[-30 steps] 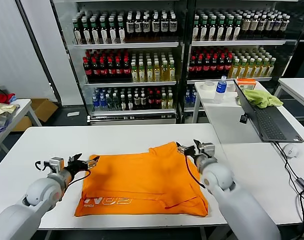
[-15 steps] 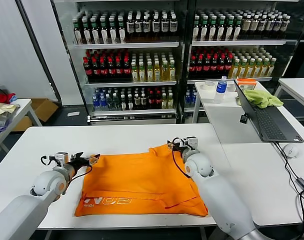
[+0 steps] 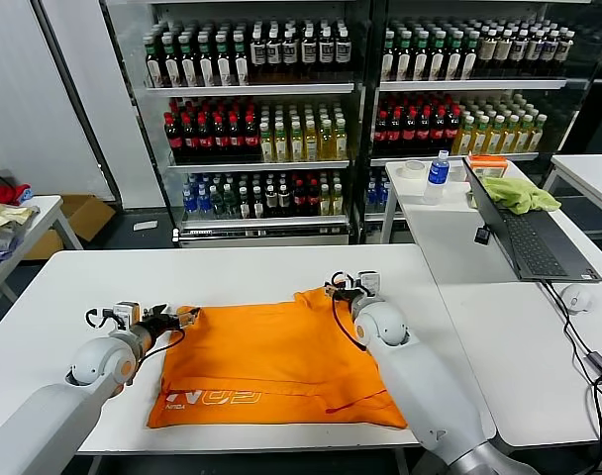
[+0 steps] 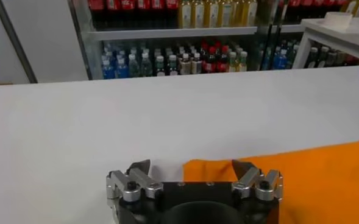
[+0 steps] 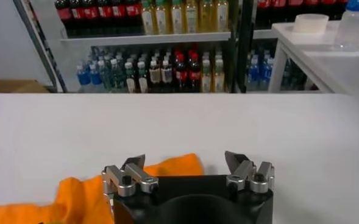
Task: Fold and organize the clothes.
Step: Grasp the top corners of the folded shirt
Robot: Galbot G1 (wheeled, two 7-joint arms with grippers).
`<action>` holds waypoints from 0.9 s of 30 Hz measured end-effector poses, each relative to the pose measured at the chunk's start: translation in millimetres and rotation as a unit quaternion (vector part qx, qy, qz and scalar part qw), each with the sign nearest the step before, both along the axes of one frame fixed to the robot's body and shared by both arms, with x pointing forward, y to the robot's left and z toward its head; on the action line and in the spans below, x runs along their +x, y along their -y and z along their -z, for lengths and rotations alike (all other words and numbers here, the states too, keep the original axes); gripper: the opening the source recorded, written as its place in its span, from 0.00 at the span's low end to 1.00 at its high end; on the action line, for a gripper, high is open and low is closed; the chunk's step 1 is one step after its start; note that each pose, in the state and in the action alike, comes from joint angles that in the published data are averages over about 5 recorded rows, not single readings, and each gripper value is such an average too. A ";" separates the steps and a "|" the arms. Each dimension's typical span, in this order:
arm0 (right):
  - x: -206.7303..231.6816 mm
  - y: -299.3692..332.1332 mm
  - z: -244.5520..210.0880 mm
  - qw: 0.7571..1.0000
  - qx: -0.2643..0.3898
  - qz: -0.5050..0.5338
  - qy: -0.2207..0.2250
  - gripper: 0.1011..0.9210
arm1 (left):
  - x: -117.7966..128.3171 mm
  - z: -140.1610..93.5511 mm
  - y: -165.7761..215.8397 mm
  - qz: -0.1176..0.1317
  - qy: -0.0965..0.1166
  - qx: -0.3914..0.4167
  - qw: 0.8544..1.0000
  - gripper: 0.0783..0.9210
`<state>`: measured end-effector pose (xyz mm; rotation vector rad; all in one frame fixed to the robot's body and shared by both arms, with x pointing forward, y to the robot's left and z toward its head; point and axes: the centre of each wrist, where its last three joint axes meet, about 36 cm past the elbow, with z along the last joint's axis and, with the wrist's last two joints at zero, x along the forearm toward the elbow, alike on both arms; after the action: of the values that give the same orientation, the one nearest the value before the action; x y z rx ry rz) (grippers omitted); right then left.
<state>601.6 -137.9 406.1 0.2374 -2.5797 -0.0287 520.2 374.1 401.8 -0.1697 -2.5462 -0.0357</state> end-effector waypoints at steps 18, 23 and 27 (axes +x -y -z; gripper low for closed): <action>0.9 -3.3 6.4 1.000 0.014 -0.008 -0.005 0.40 | -4.4 3.4 -2.0 0.004 -0.003 -0.004 1.000 0.51; -0.2 -3.3 9.5 1.000 0.015 -0.010 -0.003 0.22 | -4.7 4.8 0.2 0.006 -0.002 -0.007 1.000 0.33; -1.7 -1.1 9.6 1.000 0.017 -0.012 0.002 0.08 | -5.2 5.8 2.7 0.010 0.000 -0.011 1.000 0.20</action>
<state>599.9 -136.8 396.5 0.2811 -2.5826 -0.0632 515.0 371.5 396.0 -0.2024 -2.5454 -0.0160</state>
